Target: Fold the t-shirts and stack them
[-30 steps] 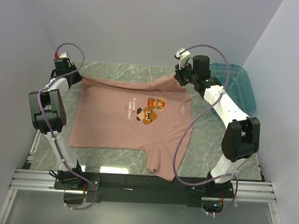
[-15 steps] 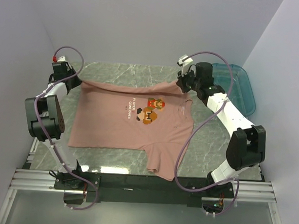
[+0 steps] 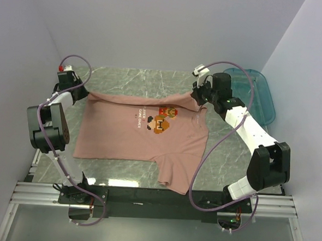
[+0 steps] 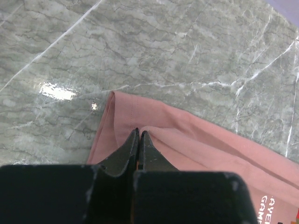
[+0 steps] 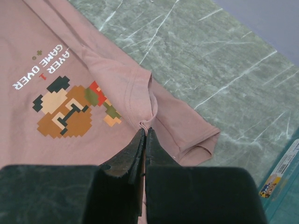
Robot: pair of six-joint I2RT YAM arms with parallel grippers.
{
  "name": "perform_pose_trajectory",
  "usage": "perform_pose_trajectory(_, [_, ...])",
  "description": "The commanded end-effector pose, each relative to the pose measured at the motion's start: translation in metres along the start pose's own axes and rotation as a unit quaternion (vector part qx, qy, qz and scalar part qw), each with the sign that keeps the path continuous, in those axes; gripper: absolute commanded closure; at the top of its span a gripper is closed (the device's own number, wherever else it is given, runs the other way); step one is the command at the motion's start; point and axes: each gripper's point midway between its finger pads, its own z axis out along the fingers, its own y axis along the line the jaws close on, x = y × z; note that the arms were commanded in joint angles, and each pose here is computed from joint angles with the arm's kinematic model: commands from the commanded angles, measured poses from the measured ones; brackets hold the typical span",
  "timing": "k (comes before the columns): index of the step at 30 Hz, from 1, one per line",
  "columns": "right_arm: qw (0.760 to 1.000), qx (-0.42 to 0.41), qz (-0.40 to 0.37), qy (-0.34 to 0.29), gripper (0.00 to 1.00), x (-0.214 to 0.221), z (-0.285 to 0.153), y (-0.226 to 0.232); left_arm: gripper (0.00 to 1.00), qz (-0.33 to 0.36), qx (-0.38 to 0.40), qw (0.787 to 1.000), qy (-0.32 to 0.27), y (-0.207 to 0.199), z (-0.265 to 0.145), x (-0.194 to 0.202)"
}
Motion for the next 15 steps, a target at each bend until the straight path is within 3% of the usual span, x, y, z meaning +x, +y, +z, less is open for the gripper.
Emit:
perform_pose_trajectory(1, [1.0,0.004,-0.006,-0.024,1.0,-0.012,-0.009,-0.001,1.0,0.013,0.01,0.999,-0.031,-0.007,-0.012,-0.02])
perform_pose_trajectory(15, [1.0,0.002,-0.008,-0.011,1.0,0.002,-0.009,0.001,0.99,0.013,0.002,0.999,-0.029,-0.001,-0.016,-0.013])
